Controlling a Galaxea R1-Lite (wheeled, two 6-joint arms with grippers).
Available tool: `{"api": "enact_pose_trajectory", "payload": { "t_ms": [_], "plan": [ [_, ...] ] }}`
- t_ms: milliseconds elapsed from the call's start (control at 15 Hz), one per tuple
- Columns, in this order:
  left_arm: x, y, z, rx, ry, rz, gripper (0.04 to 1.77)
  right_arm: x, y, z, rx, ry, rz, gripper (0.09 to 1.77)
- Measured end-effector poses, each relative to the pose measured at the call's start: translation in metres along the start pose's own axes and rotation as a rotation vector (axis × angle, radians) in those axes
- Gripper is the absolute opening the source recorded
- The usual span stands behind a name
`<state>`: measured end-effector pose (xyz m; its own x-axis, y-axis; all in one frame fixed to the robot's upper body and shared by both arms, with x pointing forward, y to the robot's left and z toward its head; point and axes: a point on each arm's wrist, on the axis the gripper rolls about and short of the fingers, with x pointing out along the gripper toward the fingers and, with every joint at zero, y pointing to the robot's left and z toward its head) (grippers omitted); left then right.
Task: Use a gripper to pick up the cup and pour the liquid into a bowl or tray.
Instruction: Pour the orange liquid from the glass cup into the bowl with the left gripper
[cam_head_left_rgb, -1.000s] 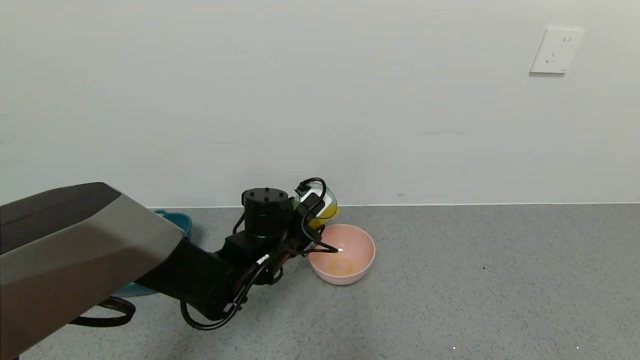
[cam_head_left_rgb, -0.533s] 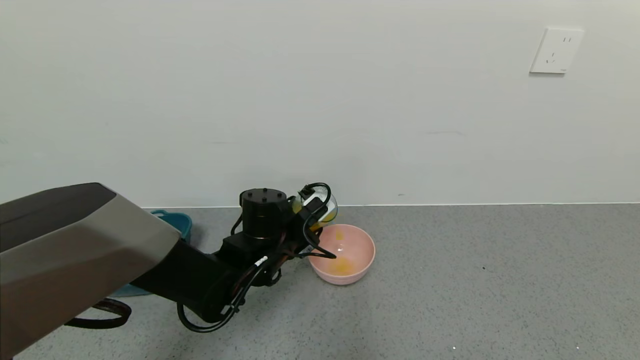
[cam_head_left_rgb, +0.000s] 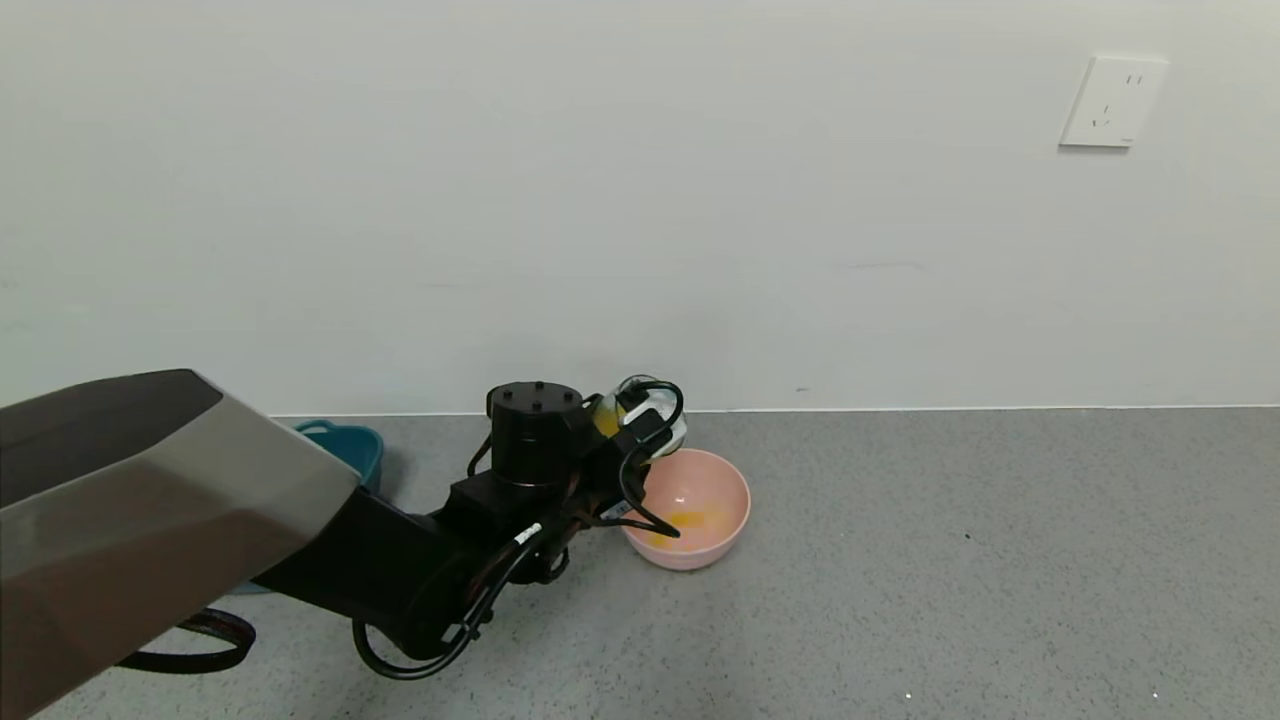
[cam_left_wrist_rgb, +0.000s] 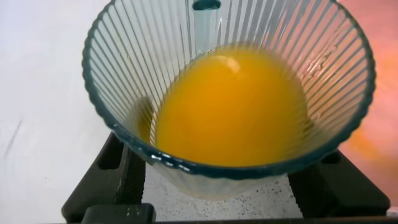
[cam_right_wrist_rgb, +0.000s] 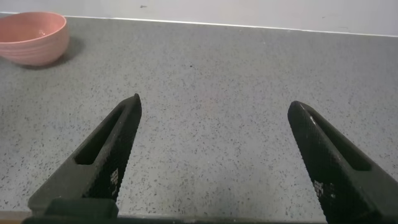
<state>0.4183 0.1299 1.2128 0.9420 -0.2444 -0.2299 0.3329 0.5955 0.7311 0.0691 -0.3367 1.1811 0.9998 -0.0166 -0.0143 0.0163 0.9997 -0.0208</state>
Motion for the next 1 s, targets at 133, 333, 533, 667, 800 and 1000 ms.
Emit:
{"api": "enact_pose_trajectory", "payload": {
  "t_ms": [133,333,533,667,800,1000],
  "plan": [
    [-0.0009,0.0001,0.0010,0.026,-0.002,0.002,1.29,0.0000,0.0000,0.0000,0.000,-0.001,0.000,1.71],
    [-0.0015,-0.0004,0.0013,0.064,0.005,0.007,1.29,0.0000,0.0000,0.0000,0.000,-0.001,0.001,1.71],
    [-0.0021,-0.0017,0.0023,0.106,0.004,0.004,1.29,0.0000,0.0000,0.0000,0.000,0.000,0.000,1.71],
    [-0.0030,-0.0030,0.0032,0.138,0.006,0.004,1.29,0.0000,0.0000,0.0000,0.000,0.000,0.000,1.71],
    [-0.0045,-0.0047,0.0037,0.172,0.016,0.008,1.29,0.0000,0.0000,0.0000,0.000,0.000,0.000,1.71],
    [-0.0075,-0.0098,0.0051,0.220,0.018,0.000,1.29,0.0000,0.0000,-0.0001,0.000,0.000,0.000,1.71]
  ]
}}
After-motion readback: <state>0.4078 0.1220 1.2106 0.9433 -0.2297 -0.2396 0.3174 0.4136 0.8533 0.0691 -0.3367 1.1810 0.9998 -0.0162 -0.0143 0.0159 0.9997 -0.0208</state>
